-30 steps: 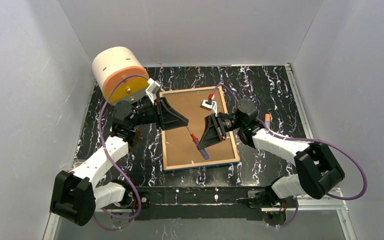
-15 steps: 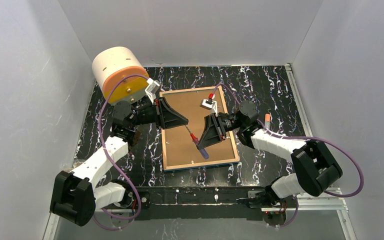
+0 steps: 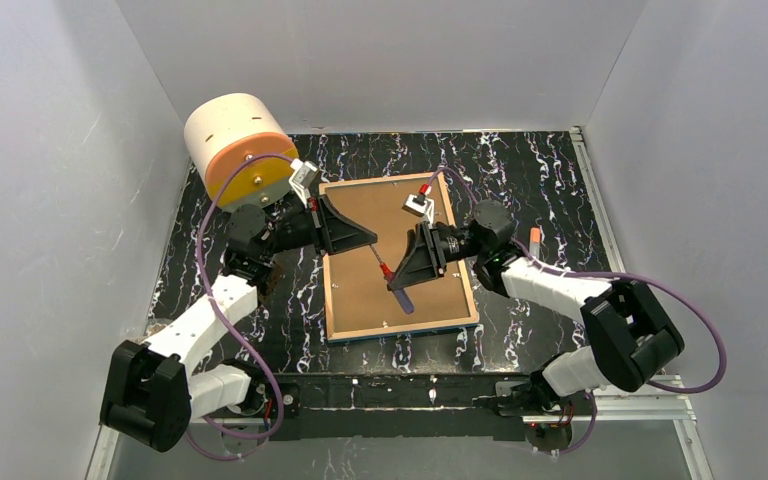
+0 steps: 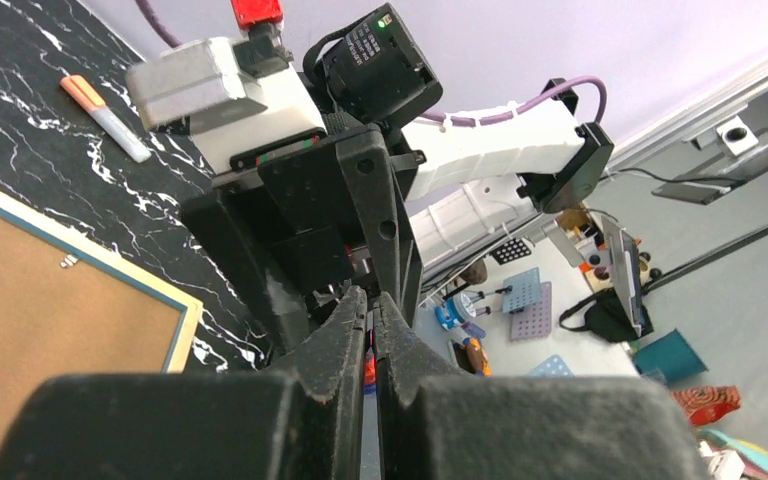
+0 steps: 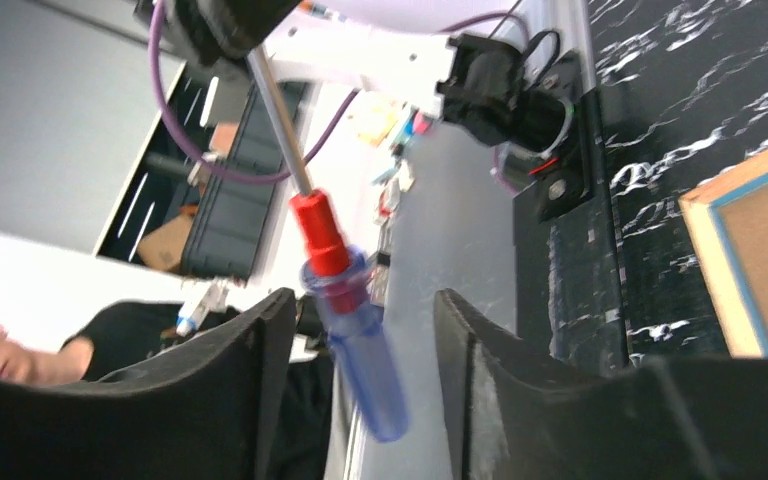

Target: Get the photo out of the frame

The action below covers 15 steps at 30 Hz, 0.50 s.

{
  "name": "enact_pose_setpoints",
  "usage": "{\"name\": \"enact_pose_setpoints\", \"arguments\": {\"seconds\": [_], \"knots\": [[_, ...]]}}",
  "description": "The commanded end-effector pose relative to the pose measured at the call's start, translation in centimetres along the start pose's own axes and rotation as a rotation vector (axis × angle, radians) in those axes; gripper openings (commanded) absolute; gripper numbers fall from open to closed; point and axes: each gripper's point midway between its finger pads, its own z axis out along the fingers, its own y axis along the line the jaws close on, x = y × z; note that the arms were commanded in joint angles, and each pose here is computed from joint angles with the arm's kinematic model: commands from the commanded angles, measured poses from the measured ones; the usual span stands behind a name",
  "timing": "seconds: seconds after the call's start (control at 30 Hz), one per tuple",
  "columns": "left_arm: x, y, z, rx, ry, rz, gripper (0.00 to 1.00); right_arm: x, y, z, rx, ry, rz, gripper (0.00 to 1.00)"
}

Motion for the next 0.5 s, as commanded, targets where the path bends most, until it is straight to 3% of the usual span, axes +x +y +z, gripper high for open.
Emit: {"name": "enact_pose_setpoints", "arguments": {"seconds": [0.0,0.1,0.27,0.33,0.47], "knots": [[-1.0,0.2,0.2,-0.023,-0.08,0.0,0.0,-2.4,-0.5,0.0,0.103,-0.136,-0.039,0.7],[-1.9,0.6,0.1,-0.057,-0.151,-0.001,0.0,-3.7,-0.3,-0.6,0.188,-0.223,-0.09,0.84],[-4.4,1.3,-1.2,-0.145,-0.367,-0.029,0.0,-6.4,-1.2,-3.9,0.392,-0.532,-0.135,0.89],[-5.2,1.5,-2.1,-0.174,-0.461,-0.04,0.0,-6.9,-0.4,-5.3,0.414,-0.656,-0.173,0.97],[-6.8,0.8,-3.6,-0.186,-0.601,-0.065,0.0,-7.0,0.7,-7.1,0.401,-0.806,-0.177,0.99]]}}
